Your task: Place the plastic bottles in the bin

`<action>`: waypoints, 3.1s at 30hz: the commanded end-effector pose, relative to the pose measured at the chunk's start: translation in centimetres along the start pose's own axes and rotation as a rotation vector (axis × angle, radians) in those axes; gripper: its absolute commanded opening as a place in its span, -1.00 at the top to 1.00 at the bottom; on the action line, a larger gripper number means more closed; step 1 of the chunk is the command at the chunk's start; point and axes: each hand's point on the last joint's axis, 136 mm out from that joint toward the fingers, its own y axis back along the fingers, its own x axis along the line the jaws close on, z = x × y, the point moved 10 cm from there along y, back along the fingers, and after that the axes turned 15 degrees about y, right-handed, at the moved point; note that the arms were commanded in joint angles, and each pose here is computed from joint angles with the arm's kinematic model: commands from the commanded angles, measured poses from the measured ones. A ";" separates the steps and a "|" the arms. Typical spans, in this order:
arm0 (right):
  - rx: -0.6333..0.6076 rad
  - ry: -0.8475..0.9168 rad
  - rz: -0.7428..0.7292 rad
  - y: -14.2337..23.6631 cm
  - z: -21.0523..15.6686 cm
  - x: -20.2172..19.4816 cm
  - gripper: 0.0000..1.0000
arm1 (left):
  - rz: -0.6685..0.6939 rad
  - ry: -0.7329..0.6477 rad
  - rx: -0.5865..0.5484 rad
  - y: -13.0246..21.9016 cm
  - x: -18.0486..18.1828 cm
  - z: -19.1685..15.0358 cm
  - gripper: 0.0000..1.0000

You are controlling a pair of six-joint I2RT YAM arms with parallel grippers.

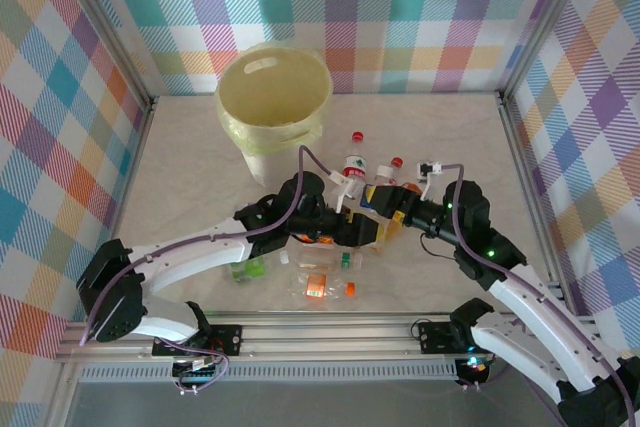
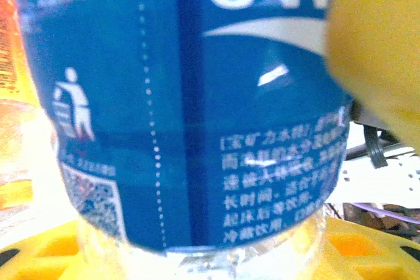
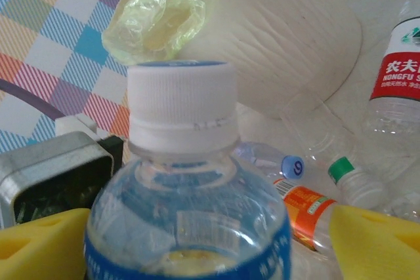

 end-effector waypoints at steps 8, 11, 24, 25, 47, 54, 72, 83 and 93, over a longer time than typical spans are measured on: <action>0.013 0.221 0.147 5.1 1.2 4.0 -0.99 | 0.151 -0.125 -0.056 4.0 -2.2 1.5 -0.10; 0.024 0.264 0.180 6.2 1.6 4.9 -0.99 | 0.221 -0.154 -0.059 5.3 -2.5 2.3 -0.10; 0.015 0.329 0.214 7.1 2.7 6.2 -0.99 | 0.535 -0.345 -0.211 11.8 -5.0 9.8 -0.12; 0.015 0.328 0.217 7.1 2.7 6.2 -0.99 | 0.559 -0.351 -0.226 12.2 -5.1 10.6 -0.12; -0.122 0.445 0.200 8.9 4.8 7.7 -0.99 | 0.855 -0.196 -0.362 15.7 1.9 23.6 -0.14; -0.192 0.474 0.167 9.2 6.2 8.3 -0.99 | 0.888 -0.128 -0.310 14.3 5.7 24.9 -0.14; -0.133 0.405 0.131 7.6 5.6 7.2 -0.99 | 0.872 0.039 -0.142 12.2 12.9 24.9 -0.41; -0.038 0.286 0.025 6.3 3.7 4.9 -0.99 | 0.802 0.026 -0.202 13.4 10.4 25.1 -0.54; 0.024 0.182 -0.122 5.9 0.9 2.1 -0.96 | 0.655 -0.052 -0.334 16.2 4.3 24.7 -0.61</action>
